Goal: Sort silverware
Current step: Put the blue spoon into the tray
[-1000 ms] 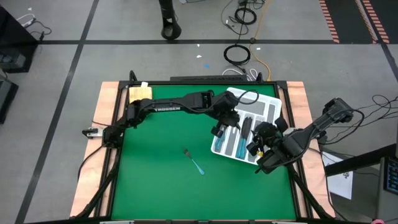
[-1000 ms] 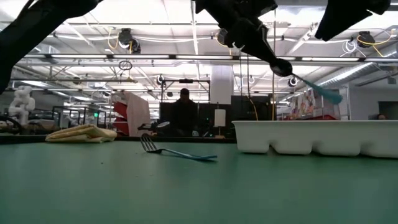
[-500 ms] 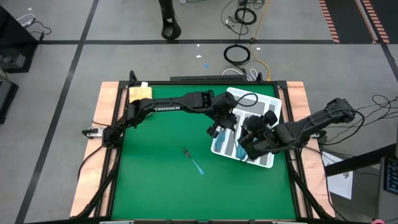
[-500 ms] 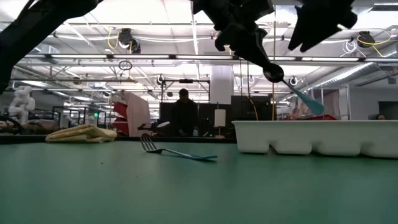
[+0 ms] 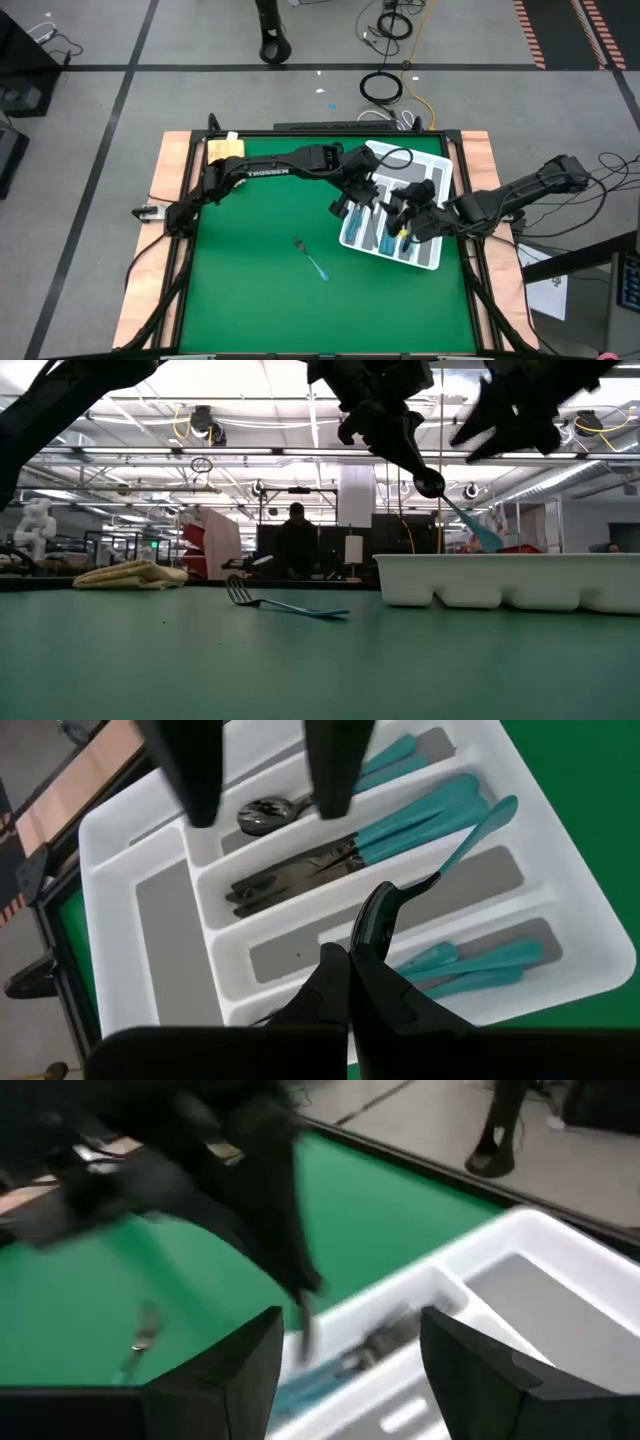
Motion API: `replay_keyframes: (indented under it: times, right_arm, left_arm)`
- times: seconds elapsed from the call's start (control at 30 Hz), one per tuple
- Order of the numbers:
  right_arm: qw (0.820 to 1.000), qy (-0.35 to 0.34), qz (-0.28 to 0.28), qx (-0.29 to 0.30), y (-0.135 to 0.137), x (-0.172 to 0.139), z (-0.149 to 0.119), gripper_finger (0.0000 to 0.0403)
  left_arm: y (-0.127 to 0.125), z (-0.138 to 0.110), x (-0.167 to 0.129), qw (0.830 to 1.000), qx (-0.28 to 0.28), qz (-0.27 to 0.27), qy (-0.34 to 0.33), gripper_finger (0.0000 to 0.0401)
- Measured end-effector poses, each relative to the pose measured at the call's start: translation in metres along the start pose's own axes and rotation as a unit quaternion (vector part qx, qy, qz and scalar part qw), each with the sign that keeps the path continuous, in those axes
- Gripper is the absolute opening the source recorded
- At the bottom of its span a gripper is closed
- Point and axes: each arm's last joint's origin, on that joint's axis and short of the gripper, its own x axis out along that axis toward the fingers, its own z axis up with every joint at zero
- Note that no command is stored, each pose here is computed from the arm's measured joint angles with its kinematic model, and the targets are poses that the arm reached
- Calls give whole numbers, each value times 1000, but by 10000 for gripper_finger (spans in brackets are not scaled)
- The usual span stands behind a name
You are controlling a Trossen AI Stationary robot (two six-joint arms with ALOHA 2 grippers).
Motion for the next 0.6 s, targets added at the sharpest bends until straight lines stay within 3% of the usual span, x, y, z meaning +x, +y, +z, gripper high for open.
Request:
replay_keyframes:
  times: [0.2, 0.33, 0.6]
  right_arm:
    - [998, 39, 14, 37, -23, 9, -8, 235]
    - [997, 38, 56, 22, -17, 21, 1, 247]
    - [997, 60, 38, -8, -18, 44, 0, 248]
  left_arm:
    - [0, 1, -7, 1000, 0, 1, -1, 0]
    - [0, 0, -6, 1000, -1, -2, 1, 0]
    - [0, -1, -6, 1000, -2, -5, 4, 0]
